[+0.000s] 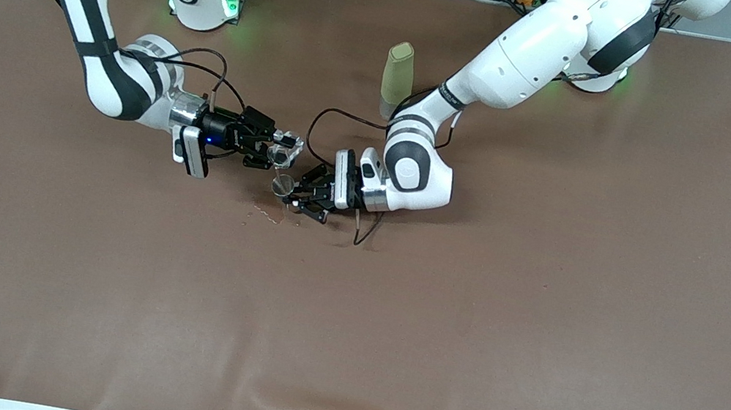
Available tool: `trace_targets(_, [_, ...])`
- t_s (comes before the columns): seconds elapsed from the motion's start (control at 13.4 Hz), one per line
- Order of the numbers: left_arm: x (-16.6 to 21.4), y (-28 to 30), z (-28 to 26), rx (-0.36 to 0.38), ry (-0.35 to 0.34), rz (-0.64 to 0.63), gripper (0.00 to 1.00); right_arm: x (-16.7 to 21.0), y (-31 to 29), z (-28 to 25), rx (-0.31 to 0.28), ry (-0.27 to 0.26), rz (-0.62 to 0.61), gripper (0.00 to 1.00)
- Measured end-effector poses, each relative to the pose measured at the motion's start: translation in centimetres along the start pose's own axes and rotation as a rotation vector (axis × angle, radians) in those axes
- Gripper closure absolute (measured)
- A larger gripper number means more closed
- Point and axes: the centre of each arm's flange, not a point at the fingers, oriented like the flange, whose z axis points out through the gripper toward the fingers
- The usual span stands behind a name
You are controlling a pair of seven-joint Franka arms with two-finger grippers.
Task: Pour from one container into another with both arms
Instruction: 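Pour the liquid from the glass cup into the jigger held by the left gripper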
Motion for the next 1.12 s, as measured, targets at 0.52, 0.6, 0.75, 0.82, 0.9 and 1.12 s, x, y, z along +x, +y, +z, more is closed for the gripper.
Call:
trace_targets(0.52, [-0.01, 0.0, 0.0, 0.0, 0.0, 0.0, 0.79, -0.01, -0.21, 0.18, 0.021, 0.0, 0.081, 0.5])
trace_targets(0.6, [-0.02, 0.0, -0.01, 0.0, 0.0, 0.0, 0.79, -0.01, -0.22, 0.19, 0.022, 0.0, 0.085, 0.5])
trace_targets(0.75, [-0.04, 0.01, -0.01, 0.0, -0.001, 0.0, 0.79, -0.02, -0.24, 0.21, 0.025, -0.001, 0.093, 0.5])
trace_targets(0.82, [-0.04, 0.01, -0.01, 0.0, -0.001, 0.0, 0.79, -0.08, -0.21, 0.25, 0.032, -0.002, 0.096, 0.5])
trace_targets(0.9, [-0.06, 0.02, -0.02, 0.0, -0.001, -0.001, 0.79, -0.17, -0.11, 0.27, 0.036, -0.002, 0.1, 0.5])
trace_targets(1.12, [-0.12, 0.05, -0.03, -0.001, -0.002, -0.001, 0.79, -0.47, 0.36, 0.24, 0.04, -0.002, 0.117, 0.5])
